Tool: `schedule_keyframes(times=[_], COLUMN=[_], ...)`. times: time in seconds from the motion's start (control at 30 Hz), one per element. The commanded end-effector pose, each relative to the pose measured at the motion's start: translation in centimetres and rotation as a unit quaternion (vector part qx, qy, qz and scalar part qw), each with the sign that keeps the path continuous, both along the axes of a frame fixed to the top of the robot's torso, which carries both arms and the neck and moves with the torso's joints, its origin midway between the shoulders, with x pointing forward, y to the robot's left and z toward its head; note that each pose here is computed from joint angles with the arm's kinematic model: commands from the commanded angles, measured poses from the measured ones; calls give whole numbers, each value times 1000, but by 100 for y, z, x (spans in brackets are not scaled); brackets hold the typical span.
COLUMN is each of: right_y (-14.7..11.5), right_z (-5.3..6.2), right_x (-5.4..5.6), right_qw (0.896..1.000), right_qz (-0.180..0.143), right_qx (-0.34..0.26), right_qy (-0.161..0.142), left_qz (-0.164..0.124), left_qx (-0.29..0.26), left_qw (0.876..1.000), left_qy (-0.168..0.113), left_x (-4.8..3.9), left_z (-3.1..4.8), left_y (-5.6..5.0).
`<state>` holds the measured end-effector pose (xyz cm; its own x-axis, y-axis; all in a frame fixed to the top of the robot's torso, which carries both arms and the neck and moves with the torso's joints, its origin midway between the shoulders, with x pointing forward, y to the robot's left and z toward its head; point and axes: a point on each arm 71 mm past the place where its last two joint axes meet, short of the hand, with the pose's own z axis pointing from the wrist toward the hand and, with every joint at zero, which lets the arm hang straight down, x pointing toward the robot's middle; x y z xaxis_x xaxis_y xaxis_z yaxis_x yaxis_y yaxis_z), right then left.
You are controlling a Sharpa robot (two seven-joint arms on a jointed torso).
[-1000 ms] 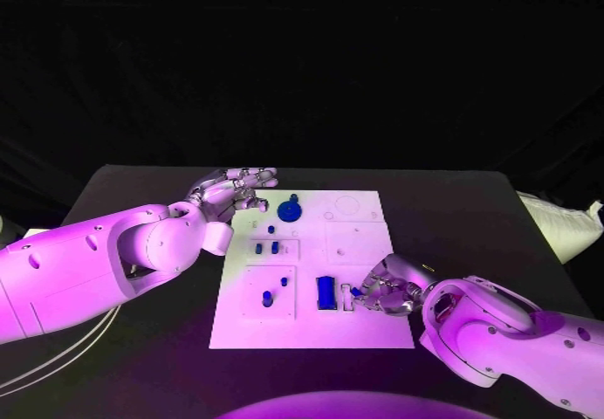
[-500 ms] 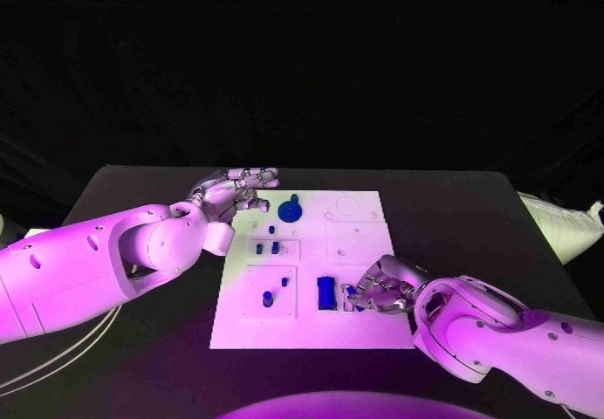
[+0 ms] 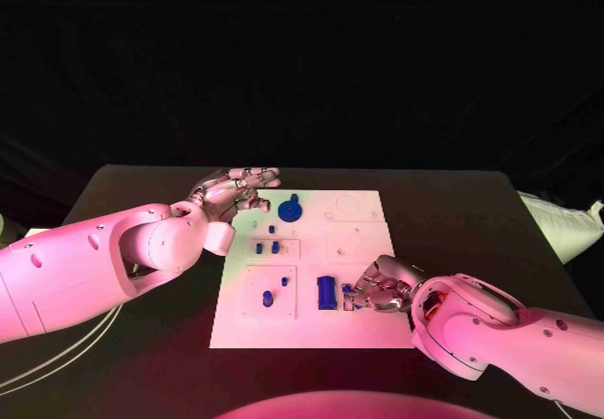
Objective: Assemble the parts on the task board
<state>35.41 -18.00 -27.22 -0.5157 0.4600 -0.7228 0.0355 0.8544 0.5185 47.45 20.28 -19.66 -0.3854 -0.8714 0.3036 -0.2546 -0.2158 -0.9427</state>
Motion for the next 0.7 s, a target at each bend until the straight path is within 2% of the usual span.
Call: schedule_keyframes(times=[0.03, 0.7], right_y=[36, 48], right_z=[-27, -11], right_x=[-32, -26], right_qw=[1000, 1000], right_qz=[17, 21], right_qx=[-9, -13], right_qy=[12, -1], left_qz=[-11, -13], left_qx=[-5, -6], left_qw=[1000, 1000], left_qy=[-3, -2], left_x=[-10, -9], left_z=[12, 10], left_y=[-30, -29])
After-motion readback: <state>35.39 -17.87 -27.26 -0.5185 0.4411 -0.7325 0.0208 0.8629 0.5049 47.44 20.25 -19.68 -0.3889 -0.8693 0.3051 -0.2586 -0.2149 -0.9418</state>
